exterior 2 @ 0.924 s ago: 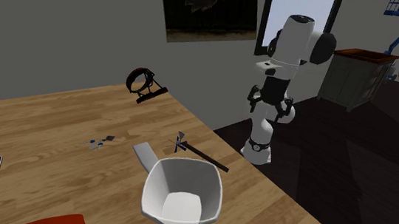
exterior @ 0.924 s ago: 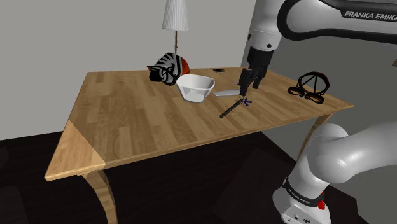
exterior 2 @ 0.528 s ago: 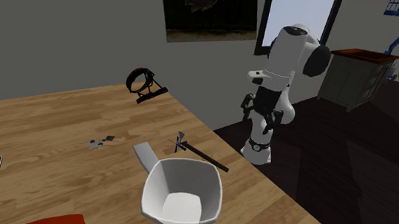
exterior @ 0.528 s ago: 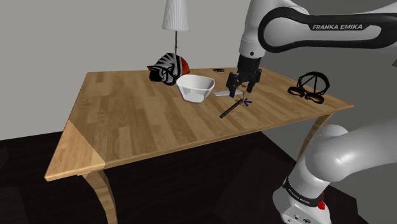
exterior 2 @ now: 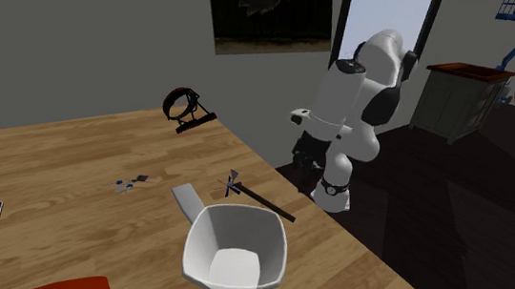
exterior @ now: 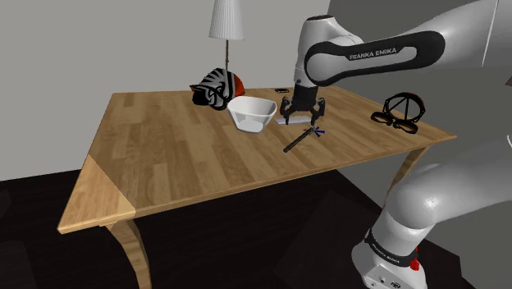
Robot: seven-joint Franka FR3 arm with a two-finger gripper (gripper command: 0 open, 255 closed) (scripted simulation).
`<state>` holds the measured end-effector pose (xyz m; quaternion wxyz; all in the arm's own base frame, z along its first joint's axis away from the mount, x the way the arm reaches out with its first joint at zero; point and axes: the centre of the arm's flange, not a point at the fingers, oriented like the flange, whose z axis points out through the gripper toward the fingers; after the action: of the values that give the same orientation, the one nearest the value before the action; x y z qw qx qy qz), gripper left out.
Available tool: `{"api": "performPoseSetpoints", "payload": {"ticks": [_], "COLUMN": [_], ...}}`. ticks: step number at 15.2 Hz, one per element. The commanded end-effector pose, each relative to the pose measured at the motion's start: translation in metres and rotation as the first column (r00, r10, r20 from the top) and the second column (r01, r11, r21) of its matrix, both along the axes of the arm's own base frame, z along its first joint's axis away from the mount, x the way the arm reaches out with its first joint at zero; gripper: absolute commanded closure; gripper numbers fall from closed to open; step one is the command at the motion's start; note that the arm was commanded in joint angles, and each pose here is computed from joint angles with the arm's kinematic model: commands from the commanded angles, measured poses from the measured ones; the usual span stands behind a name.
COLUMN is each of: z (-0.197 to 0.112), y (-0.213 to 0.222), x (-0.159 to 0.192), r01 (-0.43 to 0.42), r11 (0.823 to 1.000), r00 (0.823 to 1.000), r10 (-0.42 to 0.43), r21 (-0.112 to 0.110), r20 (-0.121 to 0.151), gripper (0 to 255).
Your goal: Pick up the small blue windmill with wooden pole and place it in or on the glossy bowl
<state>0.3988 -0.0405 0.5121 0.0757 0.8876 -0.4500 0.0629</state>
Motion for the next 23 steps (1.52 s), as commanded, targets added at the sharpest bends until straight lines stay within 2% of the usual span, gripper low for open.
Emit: {"api": "performPoseSetpoints", "payload": {"ticks": [1, 3, 5, 6, 8, 9, 17, 23], "z": [-0.015, -0.028, -0.04, -0.046, -0.058, -0.062, -0.101, -0.101], "y": [-0.021, -0.042, -0.063, -0.074, -0.096, -0.104, -0.114, -0.114], "x": [0.012, 0.02, 0.025, 0.026, 0.028, 0.027, 0.027, 0.027], "r01": [0.146, 0.28, 0.409, 0.471, 0.588, 0.626, 0.626, 0.626], "r11": [0.989, 0.96, 0.912, 0.882, 0.809, 0.78, 0.78, 0.78], "r00": [0.989, 0.959, 0.911, 0.88, 0.806, 0.776, 0.776, 0.776], "r10": [-0.146, -0.279, -0.407, -0.469, -0.584, -0.621, -0.621, -0.621], "r21": [-0.008, -0.014, -0.017, -0.018, -0.016, -0.015, -0.015, -0.015], "r20": [0.023, 0.044, 0.066, 0.077, 0.099, 0.106, 0.106, 0.106], "gripper": [0, 0, 0, 0, 0, 0, 0, 0]}}
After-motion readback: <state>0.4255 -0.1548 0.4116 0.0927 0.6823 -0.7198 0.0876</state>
